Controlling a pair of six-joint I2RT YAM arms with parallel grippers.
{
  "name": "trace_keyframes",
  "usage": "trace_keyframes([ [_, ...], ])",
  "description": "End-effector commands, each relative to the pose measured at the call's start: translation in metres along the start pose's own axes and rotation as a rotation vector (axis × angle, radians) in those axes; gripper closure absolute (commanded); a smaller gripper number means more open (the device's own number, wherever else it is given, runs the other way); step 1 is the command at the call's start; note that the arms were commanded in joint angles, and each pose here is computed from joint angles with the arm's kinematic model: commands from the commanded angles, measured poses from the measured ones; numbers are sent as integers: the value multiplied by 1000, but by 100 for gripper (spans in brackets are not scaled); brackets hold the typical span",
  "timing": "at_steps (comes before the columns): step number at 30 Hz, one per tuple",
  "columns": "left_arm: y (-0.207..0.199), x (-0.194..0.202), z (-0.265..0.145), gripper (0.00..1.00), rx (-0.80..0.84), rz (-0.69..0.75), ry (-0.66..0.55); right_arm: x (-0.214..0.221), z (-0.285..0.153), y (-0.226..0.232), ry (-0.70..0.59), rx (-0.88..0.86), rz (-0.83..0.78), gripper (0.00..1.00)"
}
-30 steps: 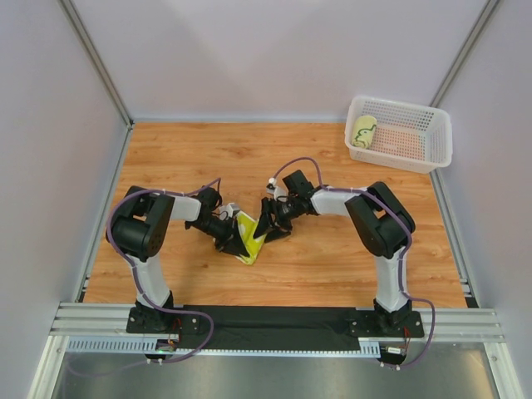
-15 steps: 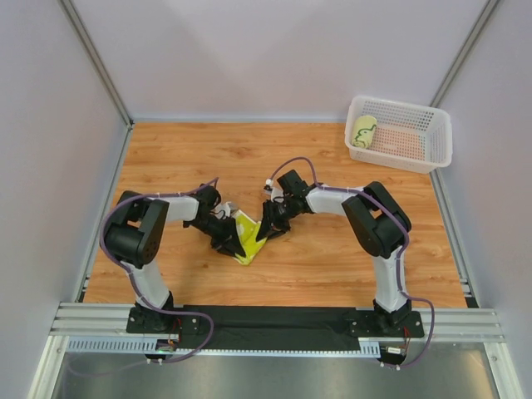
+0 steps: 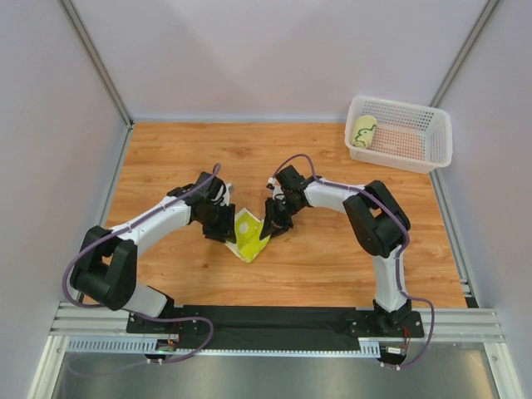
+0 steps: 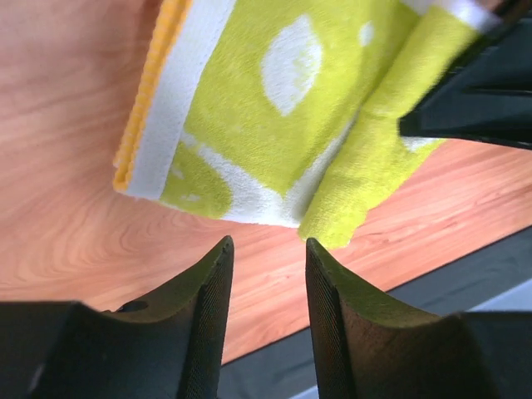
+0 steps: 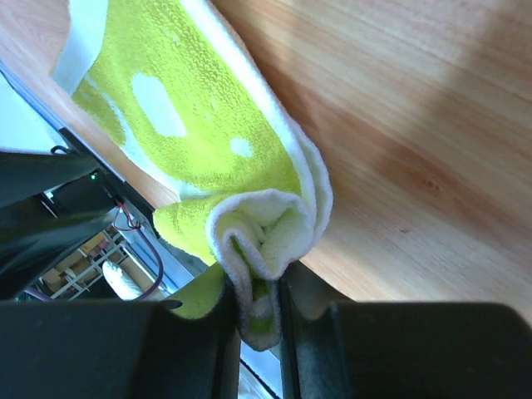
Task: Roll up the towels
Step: Roll the towel
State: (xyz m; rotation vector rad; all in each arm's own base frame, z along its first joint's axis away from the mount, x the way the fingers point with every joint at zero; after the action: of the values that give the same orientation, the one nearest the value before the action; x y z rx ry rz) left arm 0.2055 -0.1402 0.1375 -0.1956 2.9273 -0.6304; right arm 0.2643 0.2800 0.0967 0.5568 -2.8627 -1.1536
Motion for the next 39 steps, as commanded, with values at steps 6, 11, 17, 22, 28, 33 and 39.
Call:
trace_keyframes([
  [6,-53,12,-24,51,-75,448,-209,-5,-7,6,75,80,50,90],
  [11,-73,30,-5,53,-35,563,-150,-5,-7,8,108,84,75,90],
  [17,-69,42,22,54,-64,577,-91,-3,-7,6,115,79,83,90],
  [22,-65,51,37,54,-58,596,-49,-2,-6,6,121,77,81,90],
  [28,-63,56,52,50,-104,626,-7,-1,-7,6,126,79,79,90],
  [33,-57,66,69,45,-179,643,51,-1,-7,6,130,75,73,90],
  [39,-44,70,78,49,-281,632,70,-1,-9,2,134,67,76,90],
])
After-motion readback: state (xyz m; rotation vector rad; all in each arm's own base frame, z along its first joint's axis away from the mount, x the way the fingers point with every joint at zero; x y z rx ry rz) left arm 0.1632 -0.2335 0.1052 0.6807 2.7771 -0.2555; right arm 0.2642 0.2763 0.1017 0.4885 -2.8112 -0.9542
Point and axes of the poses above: each gripper's point midway between its finger pads, its own z axis out along the fingers, its own y axis along the line the jaws close on, x = y × z, the point moved 9 cm from there along -z, back along the fingers, and after that the axes turned 14 degrees about -z, right-handed, at the moved point
